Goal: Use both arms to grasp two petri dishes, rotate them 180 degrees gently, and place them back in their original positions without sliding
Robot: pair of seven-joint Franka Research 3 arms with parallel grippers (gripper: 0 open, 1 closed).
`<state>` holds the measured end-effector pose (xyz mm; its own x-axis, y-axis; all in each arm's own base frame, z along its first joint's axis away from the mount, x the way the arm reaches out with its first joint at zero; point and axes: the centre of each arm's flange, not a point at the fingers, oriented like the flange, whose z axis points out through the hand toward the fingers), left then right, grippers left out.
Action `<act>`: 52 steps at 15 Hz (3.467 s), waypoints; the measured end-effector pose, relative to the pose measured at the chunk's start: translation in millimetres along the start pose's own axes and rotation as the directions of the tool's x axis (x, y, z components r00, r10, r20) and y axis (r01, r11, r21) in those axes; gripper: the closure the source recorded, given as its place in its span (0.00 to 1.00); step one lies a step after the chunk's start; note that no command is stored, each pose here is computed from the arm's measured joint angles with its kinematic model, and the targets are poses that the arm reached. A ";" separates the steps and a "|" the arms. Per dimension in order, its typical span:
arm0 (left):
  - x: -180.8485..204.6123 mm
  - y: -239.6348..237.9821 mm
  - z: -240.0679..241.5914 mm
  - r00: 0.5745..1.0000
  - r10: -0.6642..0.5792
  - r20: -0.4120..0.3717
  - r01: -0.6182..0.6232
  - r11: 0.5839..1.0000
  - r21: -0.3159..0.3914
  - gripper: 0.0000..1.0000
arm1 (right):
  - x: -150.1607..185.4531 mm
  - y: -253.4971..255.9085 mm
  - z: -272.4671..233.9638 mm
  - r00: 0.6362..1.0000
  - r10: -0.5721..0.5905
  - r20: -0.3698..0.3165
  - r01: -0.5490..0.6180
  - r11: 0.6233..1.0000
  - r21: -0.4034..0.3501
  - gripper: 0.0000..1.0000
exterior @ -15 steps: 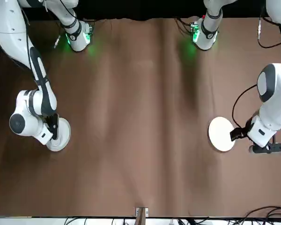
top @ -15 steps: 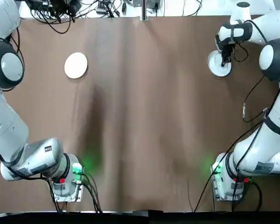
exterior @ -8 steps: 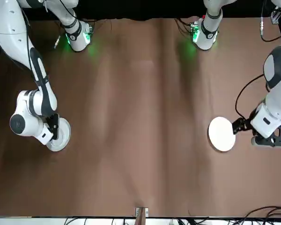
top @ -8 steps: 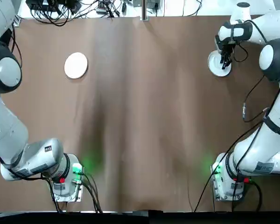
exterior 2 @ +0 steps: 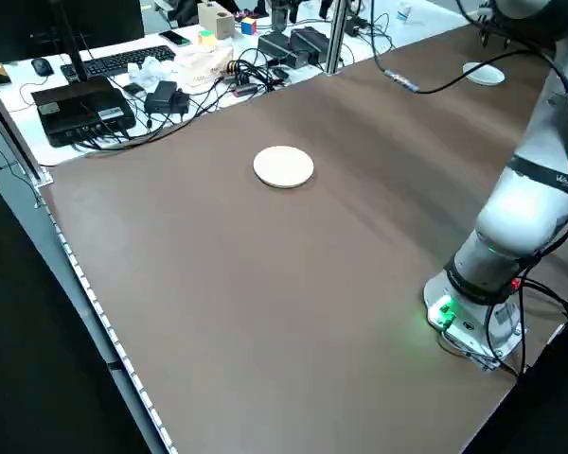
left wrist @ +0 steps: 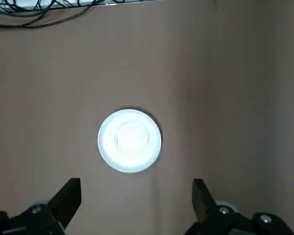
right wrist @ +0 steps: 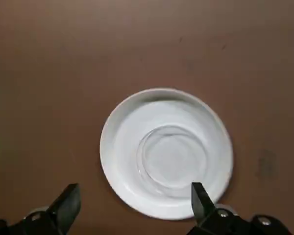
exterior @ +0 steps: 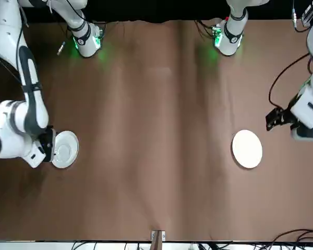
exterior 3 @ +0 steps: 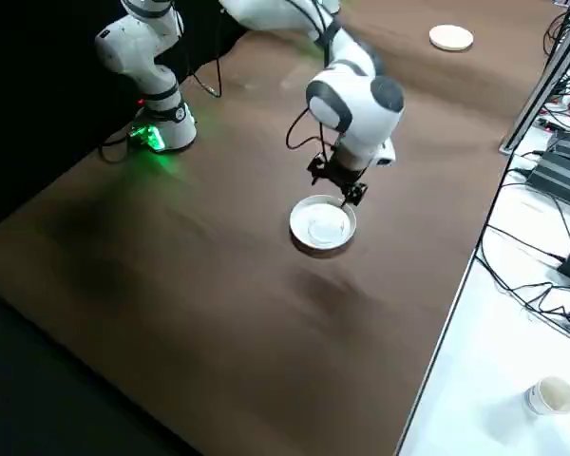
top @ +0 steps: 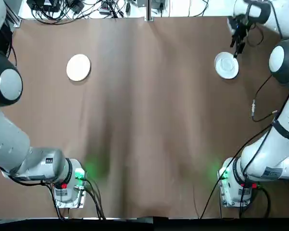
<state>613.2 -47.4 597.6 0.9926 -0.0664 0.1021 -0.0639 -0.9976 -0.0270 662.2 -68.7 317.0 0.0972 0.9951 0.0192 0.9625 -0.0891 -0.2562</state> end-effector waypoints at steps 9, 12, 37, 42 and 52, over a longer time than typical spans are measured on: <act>-70.3 -7.7 -108.4 0.999 -0.018 -0.031 0.018 1.000 -0.003 0.00 | 13.2 -2.7 -103.5 0.940 0.334 -0.073 -0.338 0.940 -0.048 0.00; -76.3 -14.0 -104.8 0.999 -0.029 0.016 0.029 1.000 -0.002 0.00 | 20.9 -2.3 -124.4 0.845 0.524 -0.108 -0.532 0.844 -0.065 0.00; -65.3 -26.7 -60.7 0.993 -0.110 0.052 0.110 0.994 0.000 0.00 | 20.3 -132.8 -260.6 -0.021 0.960 -0.279 -0.999 -0.010 0.041 0.00; -66.1 -21.3 -53.9 0.993 -0.093 0.067 0.093 0.996 0.000 0.00 | 27.7 -134.0 -255.2 0.016 0.963 -0.269 -1.000 0.008 -0.030 0.00; -66.9 -19.2 -51.6 0.993 -0.089 0.073 0.089 0.996 0.000 0.00 | 29.3 -134.3 -257.6 0.020 0.960 -0.281 -0.999 0.011 -0.031 0.00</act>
<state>542.7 -24.9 642.6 0.9992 0.0243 0.0316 0.0249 -0.9995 -0.0183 601.0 -38.8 600.8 0.9966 -0.0782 0.0260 -0.0785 -0.9969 0.0078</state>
